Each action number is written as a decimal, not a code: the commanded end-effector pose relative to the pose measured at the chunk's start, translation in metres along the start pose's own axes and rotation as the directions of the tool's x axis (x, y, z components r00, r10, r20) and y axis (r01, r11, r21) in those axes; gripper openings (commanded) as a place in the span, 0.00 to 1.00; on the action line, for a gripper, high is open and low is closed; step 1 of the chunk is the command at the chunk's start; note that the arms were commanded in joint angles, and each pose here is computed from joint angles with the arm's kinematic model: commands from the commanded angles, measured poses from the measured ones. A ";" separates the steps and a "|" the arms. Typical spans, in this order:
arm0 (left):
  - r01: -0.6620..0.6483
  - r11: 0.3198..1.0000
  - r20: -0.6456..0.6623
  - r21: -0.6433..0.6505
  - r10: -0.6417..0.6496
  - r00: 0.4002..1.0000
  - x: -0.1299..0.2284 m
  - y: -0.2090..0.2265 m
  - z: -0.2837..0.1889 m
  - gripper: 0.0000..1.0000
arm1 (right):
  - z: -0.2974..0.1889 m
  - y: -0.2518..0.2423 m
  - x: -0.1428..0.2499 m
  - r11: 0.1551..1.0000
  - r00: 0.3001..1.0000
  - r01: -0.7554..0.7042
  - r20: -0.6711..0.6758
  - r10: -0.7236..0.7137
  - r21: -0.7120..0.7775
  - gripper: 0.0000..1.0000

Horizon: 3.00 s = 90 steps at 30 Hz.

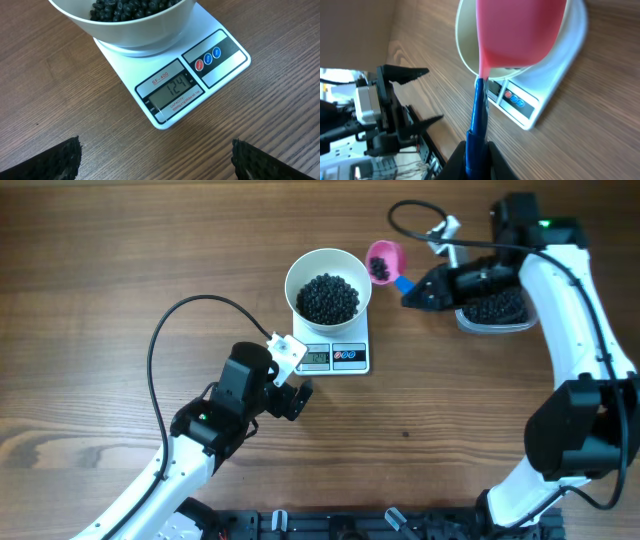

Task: Scoop item into bowl and weigh 150g on scale
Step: 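Carry the scoop over the white bowl and tip beans in, then return the scoop to the tub and scoop more black beans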

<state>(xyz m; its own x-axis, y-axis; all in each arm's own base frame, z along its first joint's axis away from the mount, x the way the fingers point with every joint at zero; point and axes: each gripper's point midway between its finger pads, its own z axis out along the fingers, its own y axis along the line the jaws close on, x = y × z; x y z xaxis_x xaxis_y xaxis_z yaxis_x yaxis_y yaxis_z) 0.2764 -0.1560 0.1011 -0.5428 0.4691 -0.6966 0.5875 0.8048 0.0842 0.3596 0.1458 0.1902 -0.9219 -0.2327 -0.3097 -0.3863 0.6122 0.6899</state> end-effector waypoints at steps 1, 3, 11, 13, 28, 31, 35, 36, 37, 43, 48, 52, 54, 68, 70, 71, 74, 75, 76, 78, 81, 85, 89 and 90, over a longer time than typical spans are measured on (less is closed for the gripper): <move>0.002 1.000 -0.005 -0.012 -0.002 1.000 0.002 0.004 0.000 1.00 | 0.026 0.013 -0.007 0.998 0.999 0.021 -0.040 -0.019 0.057 0.04; 0.002 1.000 -0.005 -0.012 -0.002 1.000 0.002 0.004 0.000 1.00 | 0.038 0.011 -0.008 0.990 0.997 0.051 -0.062 -0.043 0.130 0.04; 0.002 1.000 -0.005 -0.012 -0.002 1.000 0.002 0.004 0.000 1.00 | 0.061 -0.002 -0.004 0.865 0.972 0.216 -0.183 -0.147 0.453 0.04; 0.002 1.000 -0.005 -0.012 -0.002 1.000 0.002 0.004 0.000 1.00 | 0.058 -0.003 -0.008 0.815 0.964 0.257 -0.202 -0.175 0.519 0.04; 0.002 1.000 -0.005 -0.012 -0.002 1.000 0.002 0.004 0.000 1.00 | 0.051 0.018 -0.032 0.482 0.820 0.567 -0.399 -0.411 0.668 0.04; 0.002 1.000 -0.005 -0.012 -0.002 1.000 0.002 0.004 0.000 1.00 | 0.051 0.017 -0.033 0.475 0.820 0.565 -0.397 -0.412 0.674 0.04; 0.002 1.000 -0.005 -0.012 -0.002 1.000 0.002 0.004 0.000 1.00 | 0.051 0.018 -0.034 0.478 0.824 0.559 -0.389 -0.412 0.678 0.04; 0.002 1.000 -0.005 -0.012 -0.002 1.000 0.002 0.004 0.000 1.00 | 0.051 0.018 -0.035 0.483 0.832 0.547 -0.378 -0.407 0.684 0.04; 0.002 1.000 -0.005 -0.012 -0.002 1.000 0.002 0.004 0.000 1.00 | 0.050 0.017 -0.035 0.490 0.841 0.532 -0.364 -0.400 0.690 0.04; 0.002 1.000 -0.005 -0.012 -0.002 1.000 0.002 0.004 0.000 1.00 | 0.018 0.011 -0.046 0.659 0.926 0.369 -0.196 -0.324 0.656 0.04; 0.002 1.000 -0.005 -0.012 -0.002 1.000 0.002 0.004 0.000 1.00 | -0.048 -0.018 -0.043 0.715 0.985 0.153 -0.047 -0.166 0.683 0.04; 0.002 1.000 -0.005 -0.012 -0.002 1.000 0.002 0.004 0.000 1.00 | -0.096 -0.056 -0.013 0.706 1.000 -0.011 0.000 0.015 0.708 0.04; 0.002 1.000 -0.005 -0.012 -0.002 1.000 0.002 0.004 0.000 1.00 | -0.113 -0.071 0.005 0.703 0.995 -0.081 0.012 0.103 0.706 0.04; 0.002 1.000 -0.005 -0.012 -0.002 1.000 0.002 0.004 0.000 1.00 | -0.108 -0.136 0.066 0.689 0.943 -0.109 -0.146 0.300 0.717 0.04; 0.002 1.000 -0.005 -0.012 -0.002 1.000 0.002 0.004 0.000 1.00 | -0.109 -0.144 0.072 0.669 0.935 -0.106 -0.156 0.319 0.736 0.04; 0.002 1.000 -0.005 -0.012 -0.002 1.000 0.002 0.004 0.000 1.00 | -0.112 -0.147 0.074 0.658 0.931 -0.107 -0.156 0.329 0.745 0.04; 0.002 1.000 -0.005 -0.012 -0.002 1.000 0.002 0.004 0.000 1.00 | -0.113 -0.156 0.078 0.654 0.922 -0.126 -0.155 0.355 0.746 0.04; 0.002 1.000 -0.005 -0.012 -0.002 1.000 0.002 0.004 0.000 1.00 | -0.114 -0.160 0.081 0.653 0.917 -0.136 -0.155 0.368 0.745 0.04; 0.002 1.000 -0.005 -0.012 -0.002 1.000 0.002 0.004 0.000 1.00 | -0.114 -0.163 0.083 0.651 0.912 -0.145 -0.154 0.380 0.745 0.04; 0.002 1.000 -0.005 -0.012 -0.002 1.000 0.002 0.004 0.000 1.00 | -0.115 -0.169 0.085 0.647 0.906 -0.153 -0.155 0.394 0.747 0.04; 0.002 1.000 -0.005 -0.012 -0.002 1.000 0.002 0.004 0.000 1.00 | -0.114 -0.181 0.090 0.639 0.892 -0.166 -0.161 0.422 0.751 0.04; 0.002 1.000 -0.005 -0.012 -0.002 1.000 0.002 0.004 0.000 1.00 | -0.112 -0.195 0.093 0.631 0.883 -0.188 -0.152 0.444 0.753 0.04; 0.002 1.000 -0.004 -0.012 -0.002 1.000 0.002 0.004 0.000 1.00 | -0.111 -0.203 0.092 0.625 0.882 -0.200 -0.139 0.451 0.754 0.04; 0.002 1.000 -0.005 -0.012 -0.002 1.000 0.002 0.004 0.000 1.00 | -0.110 -0.202 0.092 0.629 0.881 -0.202 -0.142 0.452 0.750 0.04</move>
<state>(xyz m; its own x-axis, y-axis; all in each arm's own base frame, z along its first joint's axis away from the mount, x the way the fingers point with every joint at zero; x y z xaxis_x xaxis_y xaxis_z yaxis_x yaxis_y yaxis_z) 0.2765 -0.1560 0.1012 -0.5426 0.4690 -0.6968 0.5873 0.8049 0.0845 0.3517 -0.0781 0.1024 -0.9940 -0.0366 0.1034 -0.0354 0.9993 0.0135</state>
